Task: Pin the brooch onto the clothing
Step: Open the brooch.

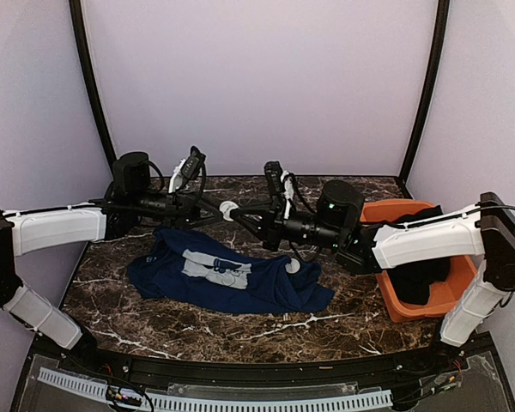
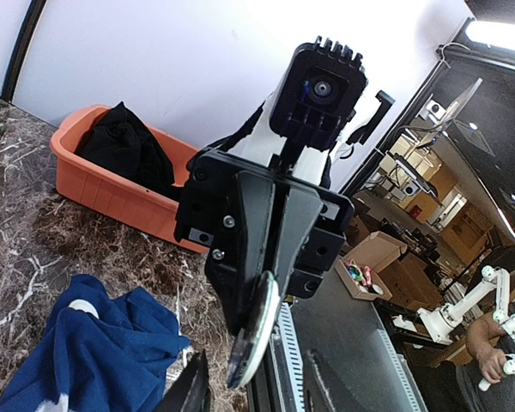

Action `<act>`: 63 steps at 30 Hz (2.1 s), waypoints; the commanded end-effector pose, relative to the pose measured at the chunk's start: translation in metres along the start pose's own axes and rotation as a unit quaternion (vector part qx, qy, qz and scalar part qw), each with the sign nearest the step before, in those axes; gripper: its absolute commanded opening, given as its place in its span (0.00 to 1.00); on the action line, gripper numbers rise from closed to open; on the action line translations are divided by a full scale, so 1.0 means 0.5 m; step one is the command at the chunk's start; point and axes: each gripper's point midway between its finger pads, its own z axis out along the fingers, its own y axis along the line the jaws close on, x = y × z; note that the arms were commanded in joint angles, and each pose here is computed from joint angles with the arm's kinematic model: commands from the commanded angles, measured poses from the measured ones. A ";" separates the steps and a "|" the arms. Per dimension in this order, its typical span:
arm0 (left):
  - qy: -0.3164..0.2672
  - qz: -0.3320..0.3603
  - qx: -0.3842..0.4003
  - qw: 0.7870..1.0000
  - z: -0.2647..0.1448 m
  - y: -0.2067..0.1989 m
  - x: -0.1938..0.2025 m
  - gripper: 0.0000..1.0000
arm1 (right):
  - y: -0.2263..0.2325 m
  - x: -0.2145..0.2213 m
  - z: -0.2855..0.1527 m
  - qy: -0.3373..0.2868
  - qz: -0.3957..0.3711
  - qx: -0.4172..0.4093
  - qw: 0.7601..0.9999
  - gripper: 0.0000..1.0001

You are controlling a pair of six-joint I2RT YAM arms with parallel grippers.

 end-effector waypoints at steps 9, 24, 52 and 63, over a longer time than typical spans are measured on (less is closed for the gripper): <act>-0.004 -0.002 0.020 1.000 0.000 -0.009 0.001 0.25 | 0.019 0.011 0.017 -0.001 -0.049 0.004 0.999 0.00; -0.005 -0.003 0.021 1.000 0.000 -0.010 0.000 0.31 | 0.018 -0.006 0.004 -0.022 -0.048 0.018 0.998 0.00; -0.007 -0.004 0.024 1.000 0.001 -0.012 -0.002 0.07 | 0.012 -0.005 0.005 -0.020 -0.048 0.025 0.998 0.00; 0.008 -0.020 -0.013 1.000 0.003 0.022 0.014 0.01 | 0.019 0.013 0.034 0.007 -0.076 0.036 0.996 0.00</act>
